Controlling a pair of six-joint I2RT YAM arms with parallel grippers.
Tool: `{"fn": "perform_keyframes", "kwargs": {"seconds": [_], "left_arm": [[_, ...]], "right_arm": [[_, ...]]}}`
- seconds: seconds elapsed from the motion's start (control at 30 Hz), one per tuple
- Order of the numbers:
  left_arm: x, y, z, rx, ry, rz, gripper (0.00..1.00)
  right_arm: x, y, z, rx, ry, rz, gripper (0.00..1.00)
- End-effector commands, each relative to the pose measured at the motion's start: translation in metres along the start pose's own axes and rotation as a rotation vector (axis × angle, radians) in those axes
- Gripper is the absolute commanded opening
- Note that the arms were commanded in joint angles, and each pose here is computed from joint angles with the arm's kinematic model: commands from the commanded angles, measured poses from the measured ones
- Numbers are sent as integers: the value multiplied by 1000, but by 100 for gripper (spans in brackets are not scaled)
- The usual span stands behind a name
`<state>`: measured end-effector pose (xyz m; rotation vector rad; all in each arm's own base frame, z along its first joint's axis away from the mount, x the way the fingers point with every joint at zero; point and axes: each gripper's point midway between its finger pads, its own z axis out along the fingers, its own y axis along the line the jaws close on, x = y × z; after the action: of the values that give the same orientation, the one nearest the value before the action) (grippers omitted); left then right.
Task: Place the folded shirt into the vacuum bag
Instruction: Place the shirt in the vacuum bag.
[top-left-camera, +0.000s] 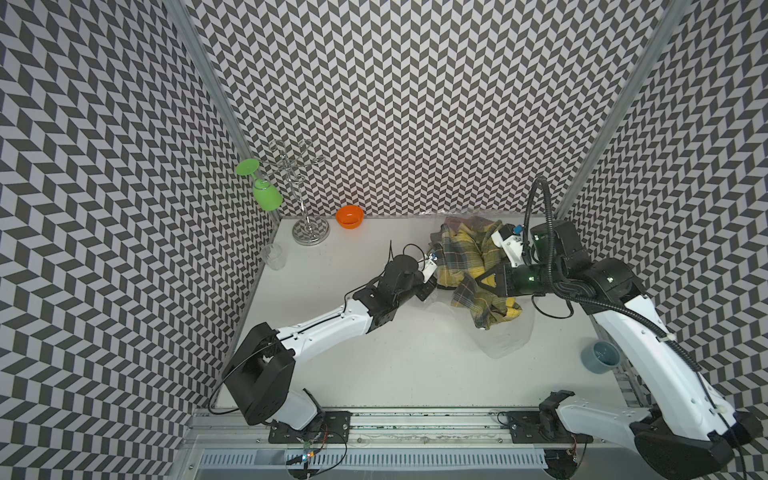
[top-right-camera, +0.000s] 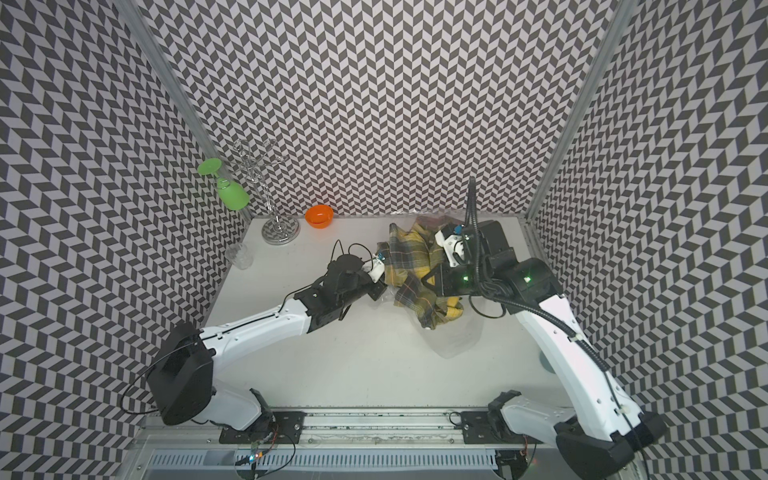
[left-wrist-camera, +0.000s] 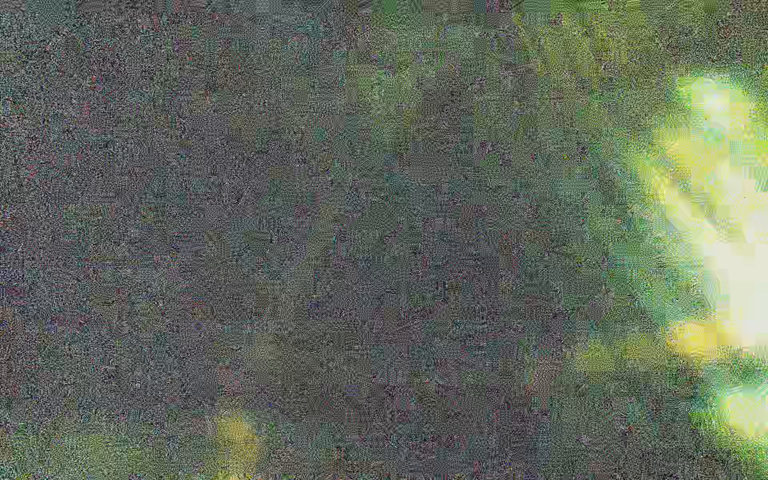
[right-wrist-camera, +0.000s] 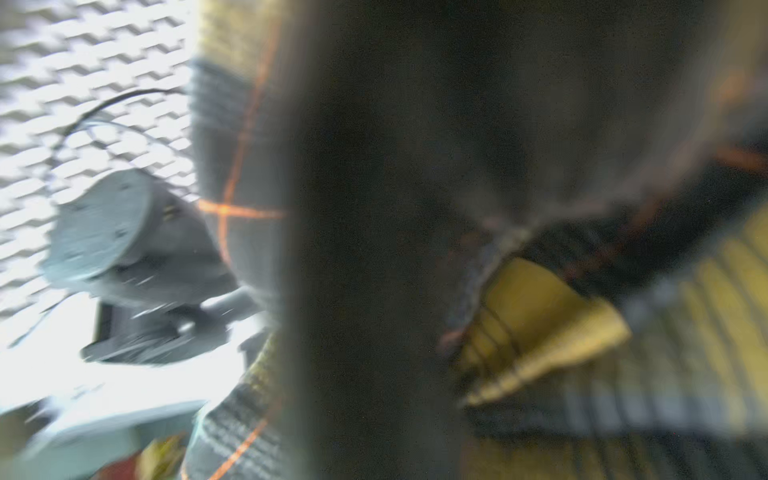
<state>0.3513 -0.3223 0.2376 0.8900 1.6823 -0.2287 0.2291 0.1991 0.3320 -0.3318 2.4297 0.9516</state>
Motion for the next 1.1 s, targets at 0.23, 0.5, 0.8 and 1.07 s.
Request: {"fn": "perform_keyframes", "kwargs": {"seconds": [0.23,0.5,0.8,1.07], "left_arm": [[-21,6,6,-55,-73,148,0],[-10,-11,9,-66,-38,240,0],[-30,-13,-4,-57,-118,231,0],[-7,-11,4,-46,-40,232,0]], "right_arm": [[-18,41,-5,-248,-76,-44,0],[-28,49,-9,-318,-99,-10,0],[-24,19,14,-263,-73,94,0],[-54,49,-34,-499,-188,77,0]]}}
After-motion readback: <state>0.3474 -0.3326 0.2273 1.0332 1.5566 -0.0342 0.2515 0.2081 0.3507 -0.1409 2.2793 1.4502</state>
